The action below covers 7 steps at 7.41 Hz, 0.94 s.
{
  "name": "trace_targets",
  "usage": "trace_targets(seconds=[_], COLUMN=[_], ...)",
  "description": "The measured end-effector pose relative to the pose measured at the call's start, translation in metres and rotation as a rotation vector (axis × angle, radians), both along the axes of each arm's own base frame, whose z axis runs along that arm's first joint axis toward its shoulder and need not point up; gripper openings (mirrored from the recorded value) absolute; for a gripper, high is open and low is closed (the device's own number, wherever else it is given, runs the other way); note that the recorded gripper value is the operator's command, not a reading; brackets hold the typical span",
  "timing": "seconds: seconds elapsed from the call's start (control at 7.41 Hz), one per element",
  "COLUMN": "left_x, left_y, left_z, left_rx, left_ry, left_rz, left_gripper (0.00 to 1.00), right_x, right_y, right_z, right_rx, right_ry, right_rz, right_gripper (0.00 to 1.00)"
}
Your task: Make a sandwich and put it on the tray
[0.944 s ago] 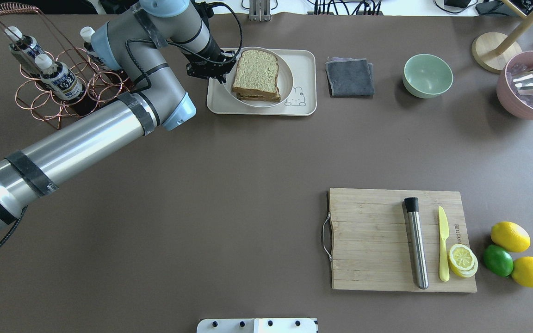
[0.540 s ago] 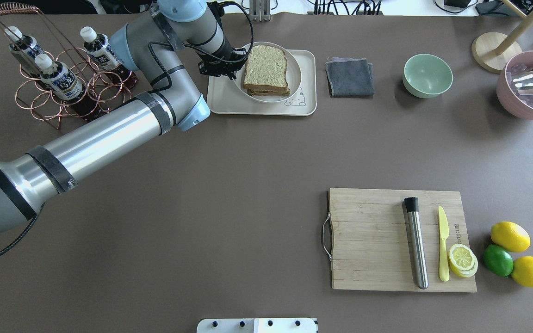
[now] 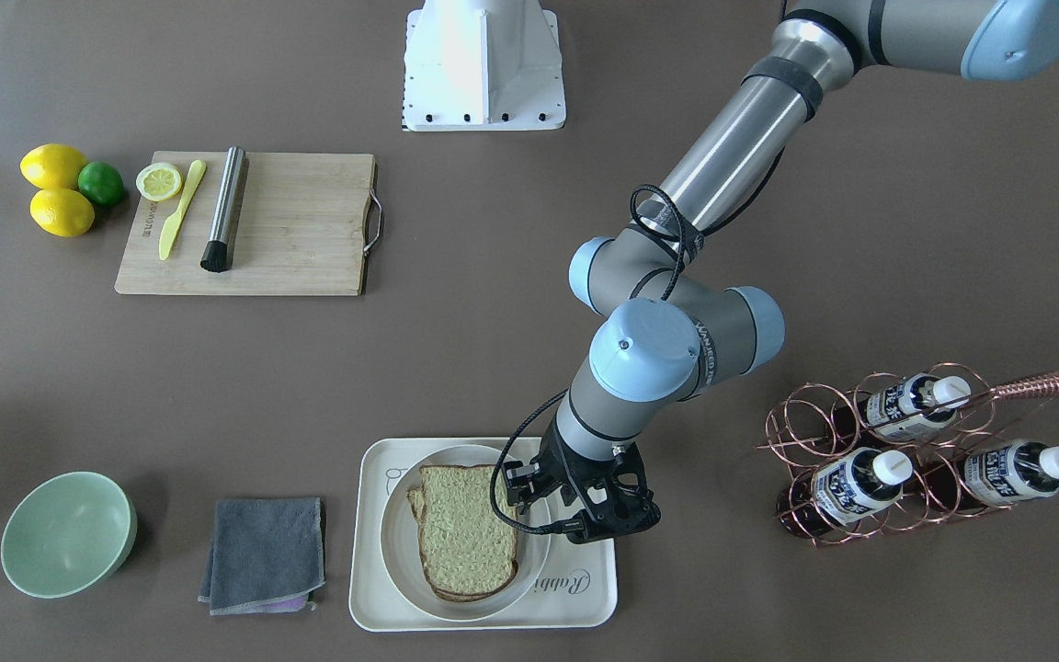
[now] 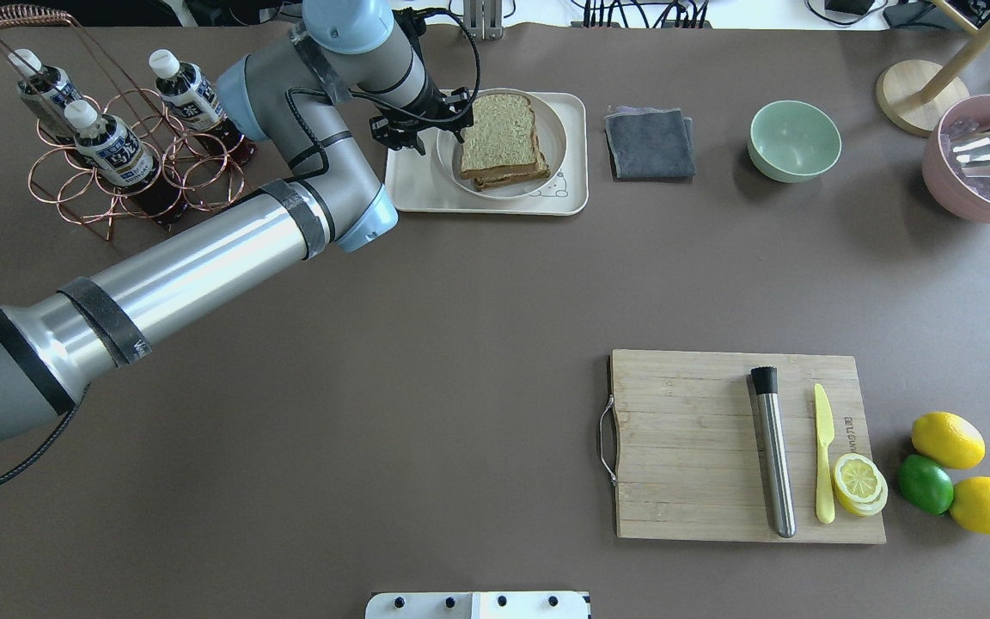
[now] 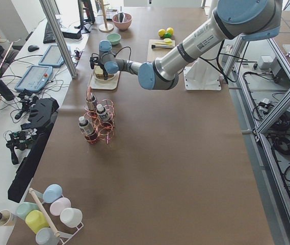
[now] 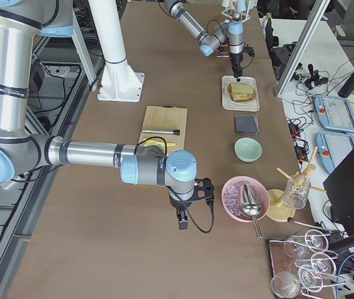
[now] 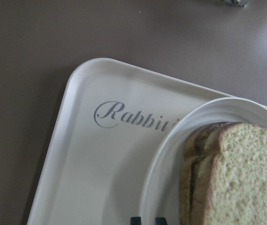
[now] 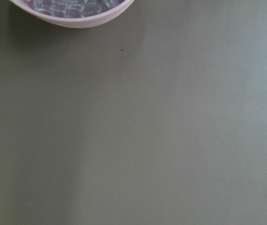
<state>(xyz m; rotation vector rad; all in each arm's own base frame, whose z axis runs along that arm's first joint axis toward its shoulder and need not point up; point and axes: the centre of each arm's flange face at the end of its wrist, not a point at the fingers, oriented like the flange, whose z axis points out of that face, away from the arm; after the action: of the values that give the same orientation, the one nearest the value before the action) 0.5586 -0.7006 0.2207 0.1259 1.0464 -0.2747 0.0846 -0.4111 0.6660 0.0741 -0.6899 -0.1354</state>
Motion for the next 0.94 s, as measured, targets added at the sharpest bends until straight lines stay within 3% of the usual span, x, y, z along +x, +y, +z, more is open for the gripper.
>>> trace_targets(seconds=[0.27,0.4,0.94], left_x=[-0.01,-0.03,-0.13], left_y=[0.01,0.034,0.167], left_z=[0.003,0.017,0.057], left_rx=[0.022,0.038,0.029], left_ry=[0.024,0.046,0.09], left_rz=[0.005,0.018,0.111], left_gripper=[0.99,0.99,0.99], right_x=[0.0,0.0,0.0], right_y=[0.001,0.001,0.001], right_z=[0.001,0.001,0.001], right_rx=[0.002,0.004,0.004], right_ry=[0.0,-0.001,-0.001], right_rz=[-0.005,-0.006,-0.008], right_gripper=[1.0,1.0,1.0])
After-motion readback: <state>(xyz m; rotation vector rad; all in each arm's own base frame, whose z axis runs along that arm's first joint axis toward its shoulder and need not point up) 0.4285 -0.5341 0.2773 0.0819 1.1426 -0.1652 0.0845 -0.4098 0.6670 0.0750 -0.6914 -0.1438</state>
